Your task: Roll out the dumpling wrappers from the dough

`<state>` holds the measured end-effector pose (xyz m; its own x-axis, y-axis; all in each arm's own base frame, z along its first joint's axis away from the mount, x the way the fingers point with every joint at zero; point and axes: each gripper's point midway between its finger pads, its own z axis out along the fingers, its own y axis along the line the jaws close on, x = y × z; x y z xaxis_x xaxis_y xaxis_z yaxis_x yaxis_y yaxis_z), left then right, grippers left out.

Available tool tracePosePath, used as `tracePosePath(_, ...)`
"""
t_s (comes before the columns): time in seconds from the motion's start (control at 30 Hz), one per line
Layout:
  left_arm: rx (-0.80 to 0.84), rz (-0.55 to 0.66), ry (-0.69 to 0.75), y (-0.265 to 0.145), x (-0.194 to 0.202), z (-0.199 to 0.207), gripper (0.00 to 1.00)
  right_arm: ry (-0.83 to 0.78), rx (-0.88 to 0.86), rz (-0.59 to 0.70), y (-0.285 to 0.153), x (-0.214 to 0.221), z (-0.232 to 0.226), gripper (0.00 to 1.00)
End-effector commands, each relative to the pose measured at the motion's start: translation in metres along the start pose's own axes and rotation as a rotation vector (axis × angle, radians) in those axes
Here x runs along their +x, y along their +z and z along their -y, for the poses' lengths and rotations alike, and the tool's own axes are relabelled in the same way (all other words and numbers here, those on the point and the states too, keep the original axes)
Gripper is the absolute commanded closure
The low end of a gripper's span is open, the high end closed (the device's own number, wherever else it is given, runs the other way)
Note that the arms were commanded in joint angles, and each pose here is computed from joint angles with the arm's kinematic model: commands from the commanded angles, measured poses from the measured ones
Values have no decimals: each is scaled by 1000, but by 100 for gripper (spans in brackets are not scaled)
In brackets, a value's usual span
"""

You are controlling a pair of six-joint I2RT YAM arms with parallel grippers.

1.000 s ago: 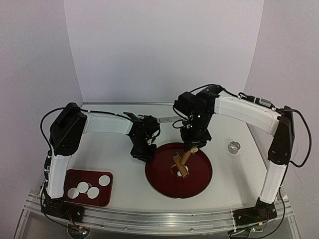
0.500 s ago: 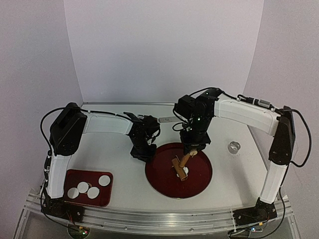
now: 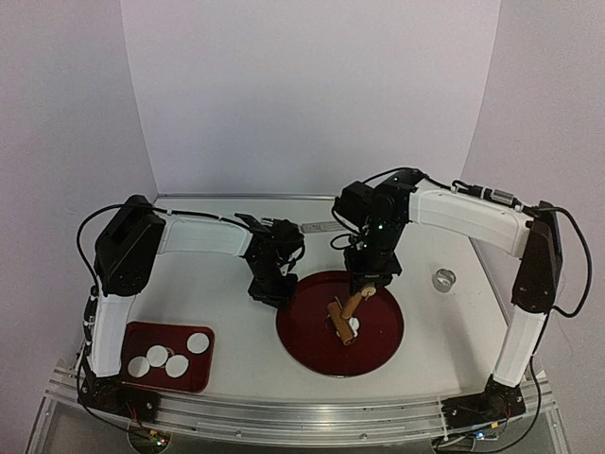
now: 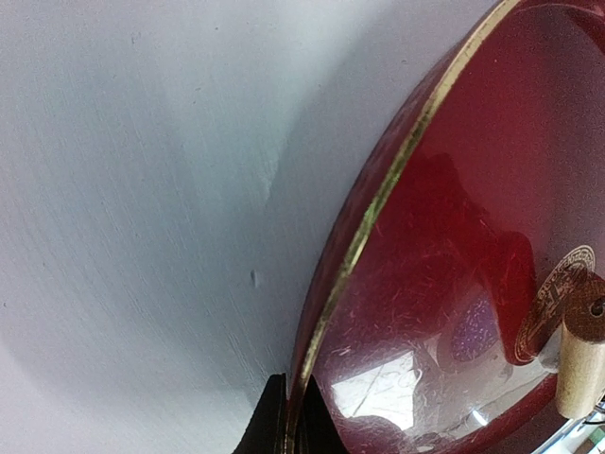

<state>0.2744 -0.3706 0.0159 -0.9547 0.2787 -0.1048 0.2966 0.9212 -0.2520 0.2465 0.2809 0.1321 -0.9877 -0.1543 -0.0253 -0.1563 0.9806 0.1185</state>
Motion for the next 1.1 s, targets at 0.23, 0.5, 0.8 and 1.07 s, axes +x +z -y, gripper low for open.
tracePosePath(0.23,-116,-29,18,7,14,-23,100,21,283,12,-12,-4,61,100)
tracePosePath(0.5,-111,-26,12,6,15,-23,100,14,280,-21,2,2,66,100)
tracePosePath(0.8,-110,-23,3,5,16,-24,100,14,356,-56,22,13,85,100)
tracePosePath(1.07,-110,-19,1,4,15,-24,100,23,375,-78,38,19,94,100)
